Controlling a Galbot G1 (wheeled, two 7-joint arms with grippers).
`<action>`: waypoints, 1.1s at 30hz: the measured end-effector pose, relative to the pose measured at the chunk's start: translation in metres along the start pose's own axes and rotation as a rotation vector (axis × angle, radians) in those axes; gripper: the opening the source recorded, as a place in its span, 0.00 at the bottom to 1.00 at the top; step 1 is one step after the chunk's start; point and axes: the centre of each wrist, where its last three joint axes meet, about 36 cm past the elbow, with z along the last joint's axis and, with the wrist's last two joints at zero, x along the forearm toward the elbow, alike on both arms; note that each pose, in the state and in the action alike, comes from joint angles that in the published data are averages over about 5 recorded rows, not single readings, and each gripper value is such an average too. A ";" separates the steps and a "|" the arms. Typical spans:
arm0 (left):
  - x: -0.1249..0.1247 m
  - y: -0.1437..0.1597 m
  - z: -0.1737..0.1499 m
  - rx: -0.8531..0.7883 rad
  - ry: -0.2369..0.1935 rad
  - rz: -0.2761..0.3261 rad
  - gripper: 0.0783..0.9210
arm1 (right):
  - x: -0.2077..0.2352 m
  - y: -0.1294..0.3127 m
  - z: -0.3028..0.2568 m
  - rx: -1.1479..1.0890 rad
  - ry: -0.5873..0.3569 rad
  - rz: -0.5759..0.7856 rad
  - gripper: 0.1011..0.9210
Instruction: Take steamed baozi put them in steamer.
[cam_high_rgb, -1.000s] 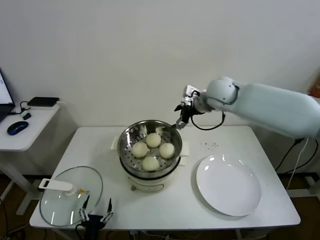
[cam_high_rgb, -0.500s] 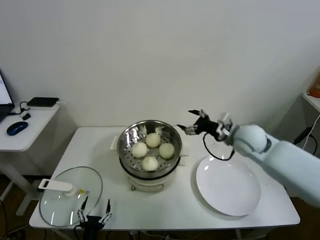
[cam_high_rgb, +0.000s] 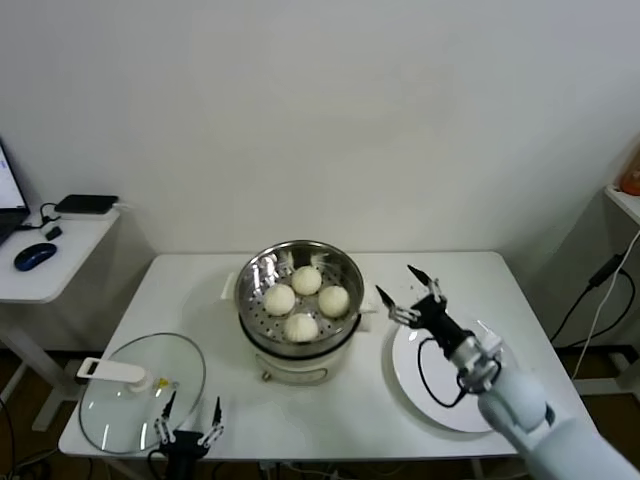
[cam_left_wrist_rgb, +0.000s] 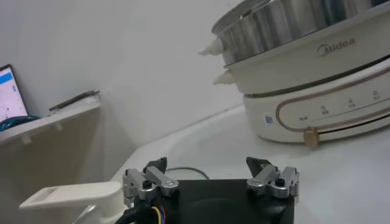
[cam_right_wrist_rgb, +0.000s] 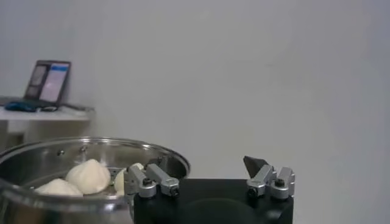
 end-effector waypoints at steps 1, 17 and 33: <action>0.000 0.000 0.000 0.000 0.000 0.000 0.88 | 0.008 0.006 0.008 -0.011 -0.012 0.019 0.88; 0.004 0.003 -0.002 0.000 -0.003 -0.006 0.88 | 0.137 0.114 0.100 -0.172 0.000 0.253 0.88; 0.001 0.002 -0.005 0.002 -0.011 -0.005 0.88 | 0.174 0.151 0.112 -0.221 0.009 0.350 0.88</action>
